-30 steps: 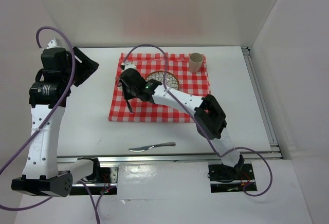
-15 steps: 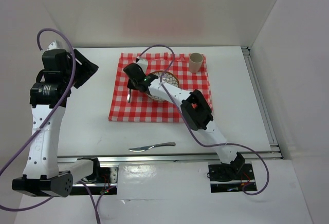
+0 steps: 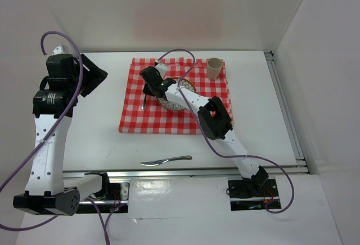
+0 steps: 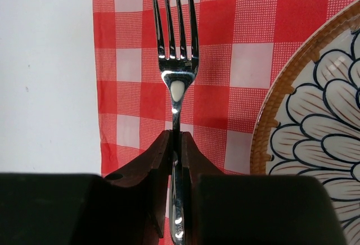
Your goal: Set the dinner table for one person
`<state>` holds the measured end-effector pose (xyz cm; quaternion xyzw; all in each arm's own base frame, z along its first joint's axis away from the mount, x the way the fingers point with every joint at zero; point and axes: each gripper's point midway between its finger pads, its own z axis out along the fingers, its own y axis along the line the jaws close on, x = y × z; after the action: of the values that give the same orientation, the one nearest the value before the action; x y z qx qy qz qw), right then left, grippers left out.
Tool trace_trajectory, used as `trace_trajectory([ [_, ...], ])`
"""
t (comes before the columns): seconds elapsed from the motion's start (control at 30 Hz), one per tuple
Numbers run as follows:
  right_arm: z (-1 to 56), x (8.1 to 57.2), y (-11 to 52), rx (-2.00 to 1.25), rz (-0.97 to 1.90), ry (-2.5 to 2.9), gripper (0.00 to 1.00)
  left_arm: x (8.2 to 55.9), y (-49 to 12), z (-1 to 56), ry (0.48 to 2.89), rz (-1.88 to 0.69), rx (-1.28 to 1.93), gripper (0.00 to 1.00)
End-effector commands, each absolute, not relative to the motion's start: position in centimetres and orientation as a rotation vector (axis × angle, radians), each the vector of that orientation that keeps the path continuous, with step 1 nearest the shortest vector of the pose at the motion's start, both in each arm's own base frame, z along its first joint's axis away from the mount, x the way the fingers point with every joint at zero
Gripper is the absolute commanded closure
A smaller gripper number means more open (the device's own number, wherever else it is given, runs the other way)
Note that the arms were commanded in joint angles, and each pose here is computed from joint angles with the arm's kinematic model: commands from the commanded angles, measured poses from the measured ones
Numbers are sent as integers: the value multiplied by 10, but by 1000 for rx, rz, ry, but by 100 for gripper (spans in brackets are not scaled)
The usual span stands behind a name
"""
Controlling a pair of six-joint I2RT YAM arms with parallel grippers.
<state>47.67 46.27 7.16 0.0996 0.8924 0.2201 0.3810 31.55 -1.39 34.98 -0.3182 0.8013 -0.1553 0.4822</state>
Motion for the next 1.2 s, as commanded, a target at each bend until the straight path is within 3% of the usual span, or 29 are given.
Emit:
trace_trajectory([
  [0.0,82,481,467,262,602,2257,100,317,-9,355,1932,-359,-765,27],
  [0.3,55,469,474,183,619,2337,99,315,-9,358,1923,-362,-762,27],
  [0.5,48,469,473,171,607,2344,71,317,-10,355,1941,-357,-742,21],
  [0.63,77,470,474,154,633,2305,53,317,-12,351,1953,-364,-740,20],
  [0.87,156,469,475,105,732,2178,52,315,-14,353,1960,-371,-724,20],
  [1.07,227,426,478,-180,885,2095,52,317,-11,347,2030,-314,-666,20],
  [1.17,209,384,465,-401,856,2145,52,318,-2,347,2042,-256,-669,20],
])
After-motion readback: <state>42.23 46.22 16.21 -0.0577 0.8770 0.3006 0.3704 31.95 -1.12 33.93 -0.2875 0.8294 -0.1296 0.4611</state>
